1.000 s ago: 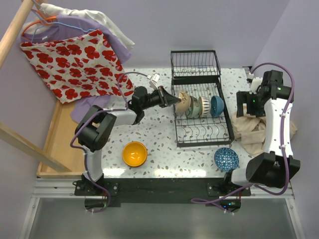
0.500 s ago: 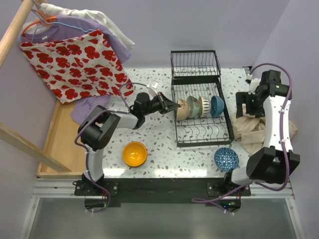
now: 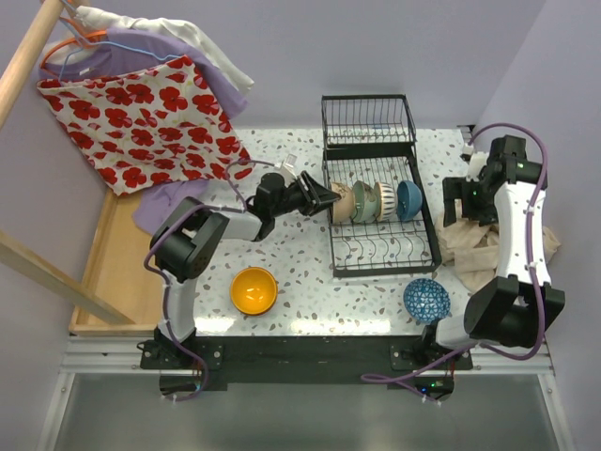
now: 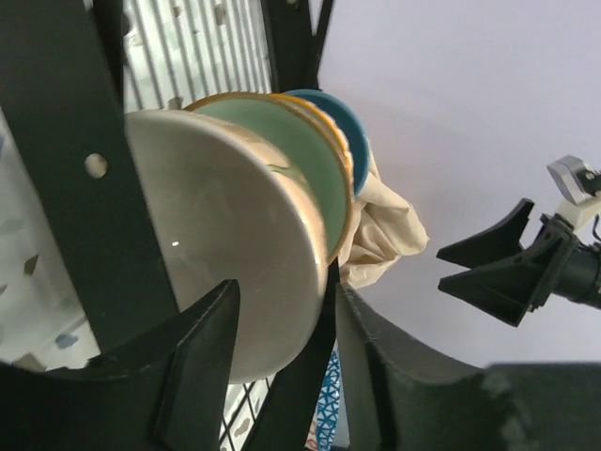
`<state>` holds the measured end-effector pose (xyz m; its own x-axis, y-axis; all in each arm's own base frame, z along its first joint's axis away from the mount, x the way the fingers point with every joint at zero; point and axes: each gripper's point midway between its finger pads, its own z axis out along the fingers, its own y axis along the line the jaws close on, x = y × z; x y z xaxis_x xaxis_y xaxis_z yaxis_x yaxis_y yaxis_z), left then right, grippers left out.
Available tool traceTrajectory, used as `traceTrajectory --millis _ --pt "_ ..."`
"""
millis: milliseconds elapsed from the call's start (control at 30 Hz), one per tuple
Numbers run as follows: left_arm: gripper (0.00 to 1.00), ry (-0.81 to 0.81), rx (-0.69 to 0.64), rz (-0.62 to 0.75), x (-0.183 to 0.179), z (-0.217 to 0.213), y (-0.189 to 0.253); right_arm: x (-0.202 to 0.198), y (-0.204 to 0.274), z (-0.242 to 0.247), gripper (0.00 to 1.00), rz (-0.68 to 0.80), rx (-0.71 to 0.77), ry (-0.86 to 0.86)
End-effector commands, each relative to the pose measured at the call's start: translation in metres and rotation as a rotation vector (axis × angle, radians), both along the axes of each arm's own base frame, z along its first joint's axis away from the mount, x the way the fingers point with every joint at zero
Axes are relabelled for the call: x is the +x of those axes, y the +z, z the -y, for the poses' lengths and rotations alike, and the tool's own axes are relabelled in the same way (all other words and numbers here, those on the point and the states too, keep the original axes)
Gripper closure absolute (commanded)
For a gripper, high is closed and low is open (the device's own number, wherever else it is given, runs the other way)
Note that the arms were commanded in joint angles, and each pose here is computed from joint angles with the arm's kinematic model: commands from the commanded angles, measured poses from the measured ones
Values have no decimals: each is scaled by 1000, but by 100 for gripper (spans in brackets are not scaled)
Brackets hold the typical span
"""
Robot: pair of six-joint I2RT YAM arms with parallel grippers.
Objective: Load the bowls into the dish rack
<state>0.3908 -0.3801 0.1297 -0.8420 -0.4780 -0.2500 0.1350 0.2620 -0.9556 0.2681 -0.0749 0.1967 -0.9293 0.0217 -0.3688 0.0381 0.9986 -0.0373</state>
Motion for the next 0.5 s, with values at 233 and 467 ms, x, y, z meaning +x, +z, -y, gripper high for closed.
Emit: traceTrajectory --millis 233,467 --pt "35 -5 152 227 2 -40 63 -14 10 -8 10 45 14 30" --pt "34 -314 428 373 -28 -54 45 -39 5 -18 12 25 7 189"
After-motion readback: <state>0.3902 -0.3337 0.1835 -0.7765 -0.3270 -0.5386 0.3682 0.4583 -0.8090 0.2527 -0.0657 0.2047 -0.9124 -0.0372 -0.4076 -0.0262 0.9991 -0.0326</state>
